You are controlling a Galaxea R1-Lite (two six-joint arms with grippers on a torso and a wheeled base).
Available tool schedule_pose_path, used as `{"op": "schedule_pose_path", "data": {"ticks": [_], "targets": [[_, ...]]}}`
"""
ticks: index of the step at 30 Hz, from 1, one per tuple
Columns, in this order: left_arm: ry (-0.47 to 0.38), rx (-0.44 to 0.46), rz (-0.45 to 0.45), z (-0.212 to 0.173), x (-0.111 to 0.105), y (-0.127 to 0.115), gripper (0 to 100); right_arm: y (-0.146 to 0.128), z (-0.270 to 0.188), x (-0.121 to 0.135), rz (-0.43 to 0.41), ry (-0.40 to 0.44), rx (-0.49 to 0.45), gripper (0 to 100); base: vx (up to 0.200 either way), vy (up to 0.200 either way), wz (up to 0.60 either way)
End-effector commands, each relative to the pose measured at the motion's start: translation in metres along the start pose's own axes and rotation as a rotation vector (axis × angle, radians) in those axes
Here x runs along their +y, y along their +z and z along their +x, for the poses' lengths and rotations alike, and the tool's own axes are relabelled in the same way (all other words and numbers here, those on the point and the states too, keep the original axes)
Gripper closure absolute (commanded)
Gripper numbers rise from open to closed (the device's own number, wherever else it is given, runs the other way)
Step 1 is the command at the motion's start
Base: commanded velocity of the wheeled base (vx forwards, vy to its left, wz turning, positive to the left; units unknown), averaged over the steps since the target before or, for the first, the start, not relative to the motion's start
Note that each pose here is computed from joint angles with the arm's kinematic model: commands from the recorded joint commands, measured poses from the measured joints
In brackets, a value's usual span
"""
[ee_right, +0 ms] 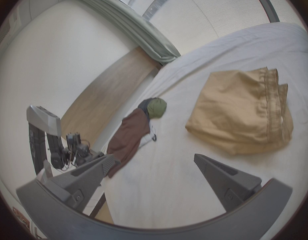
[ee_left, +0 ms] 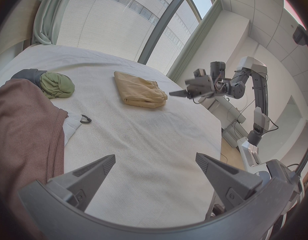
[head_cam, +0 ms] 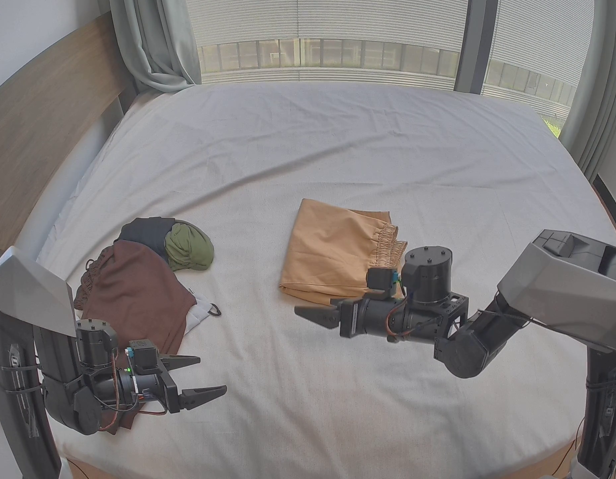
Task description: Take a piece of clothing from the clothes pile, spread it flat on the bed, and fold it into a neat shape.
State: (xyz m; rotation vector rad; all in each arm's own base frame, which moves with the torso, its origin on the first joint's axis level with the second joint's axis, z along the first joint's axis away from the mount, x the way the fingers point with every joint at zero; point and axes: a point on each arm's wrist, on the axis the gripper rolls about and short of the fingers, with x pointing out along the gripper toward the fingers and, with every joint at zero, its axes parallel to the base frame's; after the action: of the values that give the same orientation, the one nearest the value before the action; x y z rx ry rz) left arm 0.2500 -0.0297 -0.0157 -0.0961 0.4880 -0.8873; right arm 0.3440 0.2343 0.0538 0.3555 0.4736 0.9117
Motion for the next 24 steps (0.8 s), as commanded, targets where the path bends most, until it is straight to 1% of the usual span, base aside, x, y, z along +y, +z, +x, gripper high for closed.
{"op": "schedule_pose_path", "data": {"ticks": [1,3,4,5,6,7,9,14,16,18,19,21,24], "targets": [[0.0,0.0,0.0,0.0,0.0,0.0,0,0.044,0.007,-0.007,0.019,0.028,-0.154,0,0.0,0.0,0.0],[0.0,0.0,0.0,0.0,0.0,0.0,0,0.049,0.012,-0.021,0.031,0.014,-0.179,0,0.0,0.0,0.0],[0.0,0.0,0.0,0.0,0.0,0.0,0,0.05,0.013,-0.023,0.032,0.013,-0.183,0,0.0,0.0,0.0],[0.0,0.001,-0.001,0.0,0.0,0.0,0,0.052,0.017,-0.036,0.038,-0.006,-0.202,0,0.0,0.0,0.0],[0.0,0.001,-0.001,0.0,0.0,0.0,0,0.052,0.019,-0.044,0.04,-0.018,-0.209,0,0.0,0.0,0.0],[0.0,0.001,-0.001,0.0,0.0,0.0,0,0.053,0.02,-0.049,0.042,-0.025,-0.211,0,0.0,0.0,0.0],[-0.001,0.002,-0.001,0.001,0.0,0.0,0,0.05,0.021,-0.071,0.058,-0.062,-0.214,0,0.0,0.0,0.0],[-0.003,0.003,-0.003,0.001,0.0,-0.001,0,0.048,0.017,-0.1,0.076,-0.115,-0.225,0,0.0,0.0,0.0],[-0.002,0.005,-0.004,0.001,0.0,-0.002,0,0.044,0.014,-0.112,0.088,-0.137,-0.221,0,0.0,0.0,0.0],[-0.003,0.006,-0.005,0.001,0.0,-0.002,0,0.042,0.013,-0.117,0.092,-0.148,-0.219,0,0.0,0.0,0.0],[-0.003,0.006,-0.005,0.001,0.0,-0.002,0,0.037,0.011,-0.128,0.102,-0.17,-0.215,0,0.0,0.0,0.0],[-0.002,0.006,-0.005,0.001,0.0,-0.002,0,0.032,0.009,-0.136,0.114,-0.186,-0.209,0,0.0,0.0,0.0],[-0.002,0.006,-0.007,0.001,0.001,-0.002,0,0.017,0.007,-0.154,0.132,-0.224,-0.187,0,0.0,0.0,0.0]]}}
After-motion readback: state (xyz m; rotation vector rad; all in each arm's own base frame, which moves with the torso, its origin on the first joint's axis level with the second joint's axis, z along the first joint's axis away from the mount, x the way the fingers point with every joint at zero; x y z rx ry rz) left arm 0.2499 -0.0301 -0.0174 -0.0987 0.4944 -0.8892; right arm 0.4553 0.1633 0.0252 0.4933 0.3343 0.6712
